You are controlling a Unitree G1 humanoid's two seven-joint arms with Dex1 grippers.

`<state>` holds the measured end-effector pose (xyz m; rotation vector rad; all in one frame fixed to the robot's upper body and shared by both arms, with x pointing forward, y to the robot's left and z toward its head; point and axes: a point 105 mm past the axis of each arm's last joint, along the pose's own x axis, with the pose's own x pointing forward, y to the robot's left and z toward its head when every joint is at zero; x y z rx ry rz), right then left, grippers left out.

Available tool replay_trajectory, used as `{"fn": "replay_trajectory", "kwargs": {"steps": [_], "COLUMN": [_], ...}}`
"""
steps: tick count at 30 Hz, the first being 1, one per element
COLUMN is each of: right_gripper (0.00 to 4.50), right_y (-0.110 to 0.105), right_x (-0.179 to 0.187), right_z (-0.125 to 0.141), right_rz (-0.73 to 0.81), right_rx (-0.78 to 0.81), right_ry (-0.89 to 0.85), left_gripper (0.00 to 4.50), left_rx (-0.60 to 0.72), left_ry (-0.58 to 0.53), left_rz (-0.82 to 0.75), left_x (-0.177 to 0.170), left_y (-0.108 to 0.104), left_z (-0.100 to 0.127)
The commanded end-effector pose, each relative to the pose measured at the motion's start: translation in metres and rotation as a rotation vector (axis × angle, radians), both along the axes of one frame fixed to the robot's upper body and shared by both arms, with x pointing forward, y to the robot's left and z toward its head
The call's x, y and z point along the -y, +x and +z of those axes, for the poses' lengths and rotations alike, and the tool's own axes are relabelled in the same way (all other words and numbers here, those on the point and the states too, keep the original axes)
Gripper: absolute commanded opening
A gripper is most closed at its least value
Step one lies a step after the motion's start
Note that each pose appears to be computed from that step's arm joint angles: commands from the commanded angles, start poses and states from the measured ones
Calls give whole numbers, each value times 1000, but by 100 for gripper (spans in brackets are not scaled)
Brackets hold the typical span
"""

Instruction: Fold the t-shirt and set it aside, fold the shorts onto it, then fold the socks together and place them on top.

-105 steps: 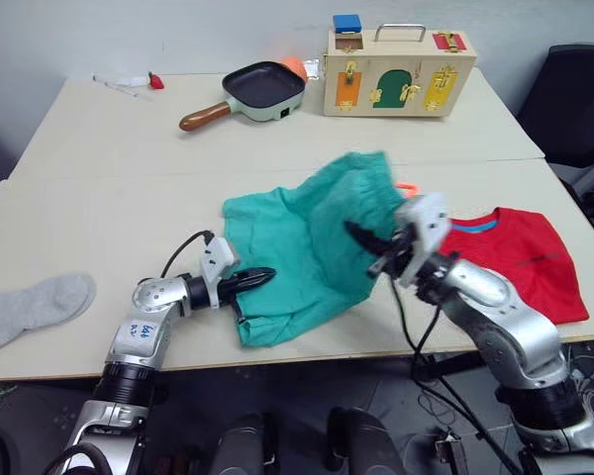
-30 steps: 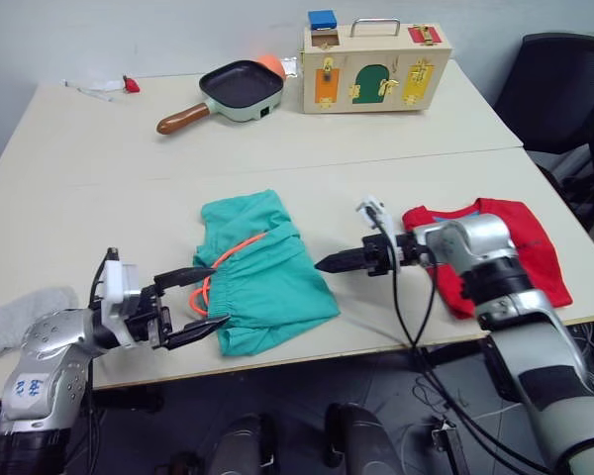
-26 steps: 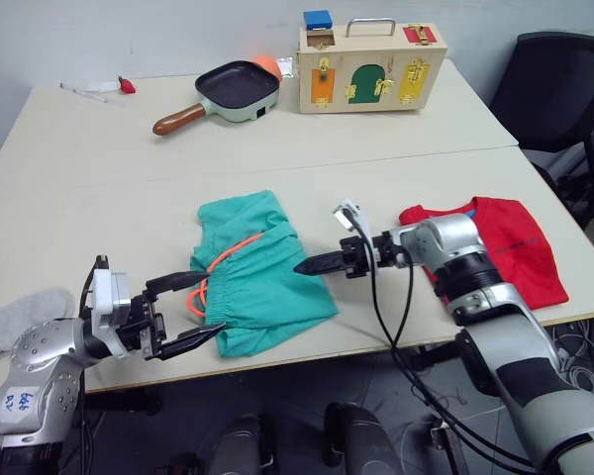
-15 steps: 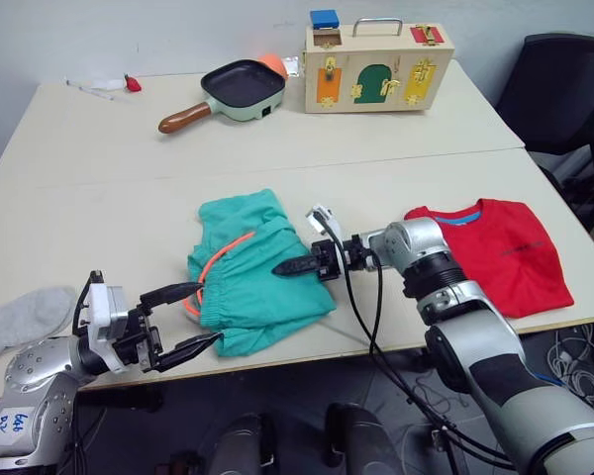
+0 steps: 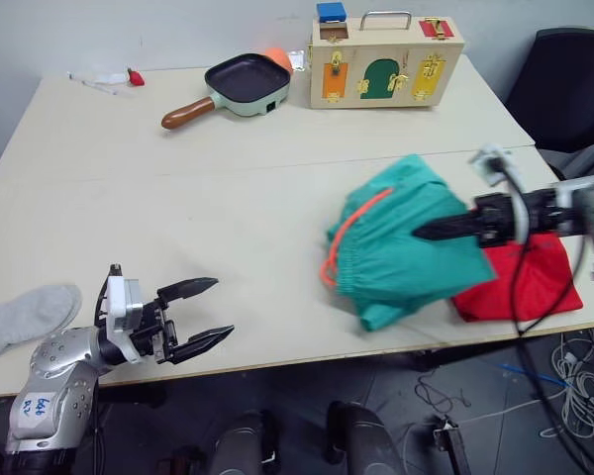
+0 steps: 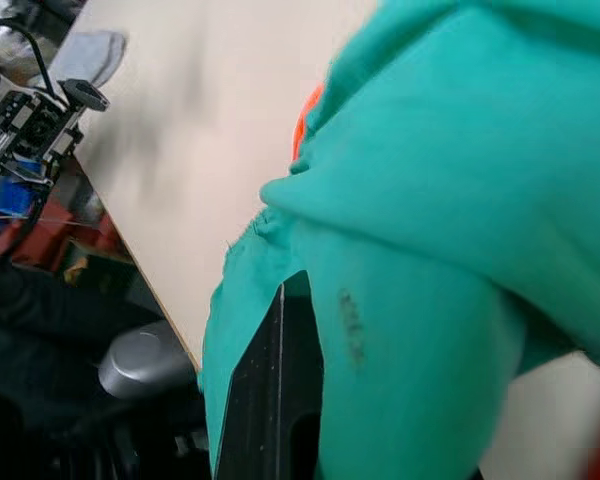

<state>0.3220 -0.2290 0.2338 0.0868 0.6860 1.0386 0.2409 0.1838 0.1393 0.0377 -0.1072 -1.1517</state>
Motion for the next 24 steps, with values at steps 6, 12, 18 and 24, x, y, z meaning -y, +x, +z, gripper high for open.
{"fn": "replay_trajectory", "kwargs": {"steps": [6, 12, 18, 24], "right_gripper": [2, 2, 2, 165], "right_y": [-4, 7, 23, 15], "right_x": [81, 114, 126, 140], "right_z": [1, -24, -53, -34], "right_rz": [-189, -284, -436, -409], "right_rx": [12, 49, 86, 211], "right_ry": [-175, -285, -292, -321], "left_gripper": [450, 450, 450, 450], "left_rx": [29, 33, 28, 1], "left_ry": [3, 6, 15, 31], "left_rz": [-35, -32, -19, -6], "left_x": [7, 8, 5, -2], "left_y": [1, -2, -7, -13], "left_z": [7, 12, 17, 19]}}
